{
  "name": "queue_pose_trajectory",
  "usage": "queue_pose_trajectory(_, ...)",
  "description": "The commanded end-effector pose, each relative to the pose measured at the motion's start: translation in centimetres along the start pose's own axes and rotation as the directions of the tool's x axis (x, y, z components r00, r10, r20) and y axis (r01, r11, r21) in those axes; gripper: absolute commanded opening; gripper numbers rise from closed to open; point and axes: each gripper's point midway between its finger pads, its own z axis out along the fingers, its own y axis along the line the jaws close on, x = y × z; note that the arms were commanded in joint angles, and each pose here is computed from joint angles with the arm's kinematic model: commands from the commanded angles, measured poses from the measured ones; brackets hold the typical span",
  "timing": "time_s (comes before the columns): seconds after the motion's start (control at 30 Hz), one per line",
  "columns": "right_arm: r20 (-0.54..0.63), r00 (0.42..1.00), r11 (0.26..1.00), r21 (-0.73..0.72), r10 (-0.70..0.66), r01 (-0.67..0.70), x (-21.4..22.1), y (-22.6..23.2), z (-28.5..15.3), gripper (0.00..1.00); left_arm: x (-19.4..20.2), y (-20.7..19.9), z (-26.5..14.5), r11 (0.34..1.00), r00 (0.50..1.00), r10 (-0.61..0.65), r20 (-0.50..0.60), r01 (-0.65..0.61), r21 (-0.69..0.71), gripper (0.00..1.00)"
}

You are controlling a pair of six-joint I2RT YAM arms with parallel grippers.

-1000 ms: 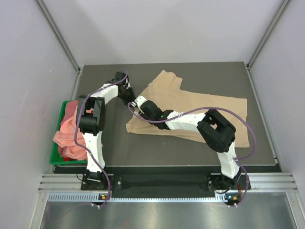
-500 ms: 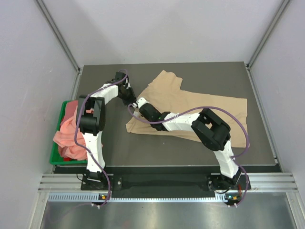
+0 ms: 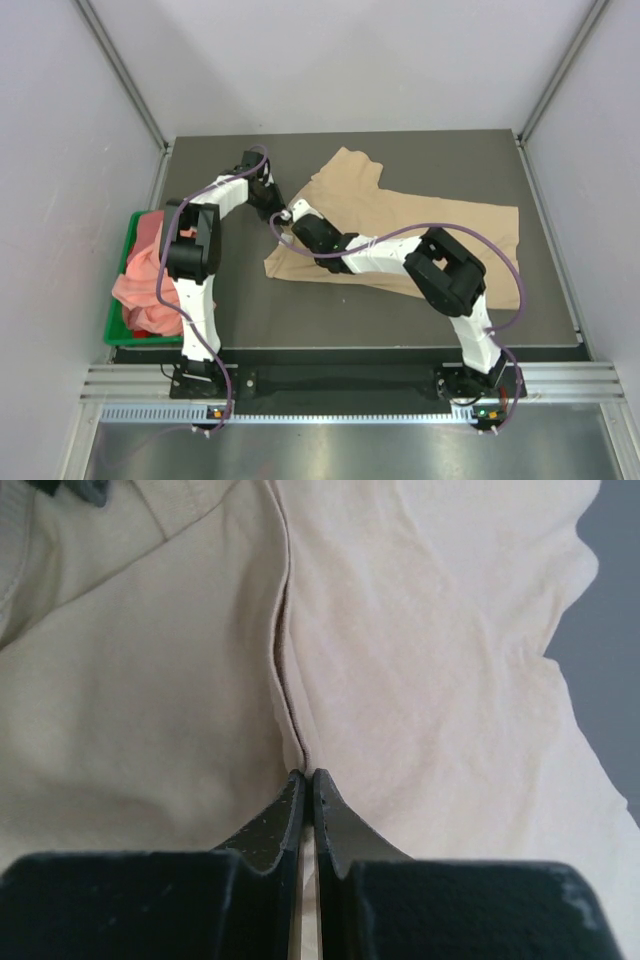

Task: Fold and stack the t-shirts
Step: Fold the tshirt

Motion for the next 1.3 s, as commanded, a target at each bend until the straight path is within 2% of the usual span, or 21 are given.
queue_pose_trajectory(0.0, 0.108, 0.991, 0.994, 0.074, 0.077, -0.085, -4.5, -3.5, -1.5, 0.00, 0.1, 2.3, 0.5, 0.996, 1.000, 0.005, 0.016, -0.004, -0.090, 0.23)
queue_pose_trajectory(0.43, 0.081, 0.990, 0.983, 0.131, 0.116, -0.126, -3.4, -7.1, 0.2, 0.00, 0.1, 2.7, 0.6, 0.995, 1.000, 0.005, 0.015, -0.003, -0.103, 0.24)
queue_pose_trajectory(1.0, 0.064, 0.983, 0.976, 0.129, 0.170, -0.177, -2.1, -8.7, 1.9, 0.01, -0.1, 2.8, 0.6, 0.993, 1.000, 0.011, 0.016, -0.009, -0.118, 0.24)
queue_pose_trajectory(1.07, 0.067, 0.982, 0.975, 0.120, 0.179, -0.186, -2.4, -8.9, 1.7, 0.04, -0.2, 2.6, 0.3, 0.993, 1.000, 0.012, 0.017, -0.010, -0.116, 0.24)
queue_pose_trajectory(1.2, 0.072, 0.971, 0.967, 0.102, 0.226, -0.233, -2.9, -9.8, 1.1, 0.23, -1.6, 1.2, -1.1, 0.995, 0.998, 0.026, 0.056, -0.021, -0.094, 0.26)
queue_pose_trajectory(1.27, 0.037, 0.966, 0.961, 0.097, 0.256, -0.258, -2.6, -10.3, 0.8, 0.26, -2.0, 0.5, -1.9, 0.996, 0.998, 0.028, 0.057, -0.023, -0.083, 0.27)
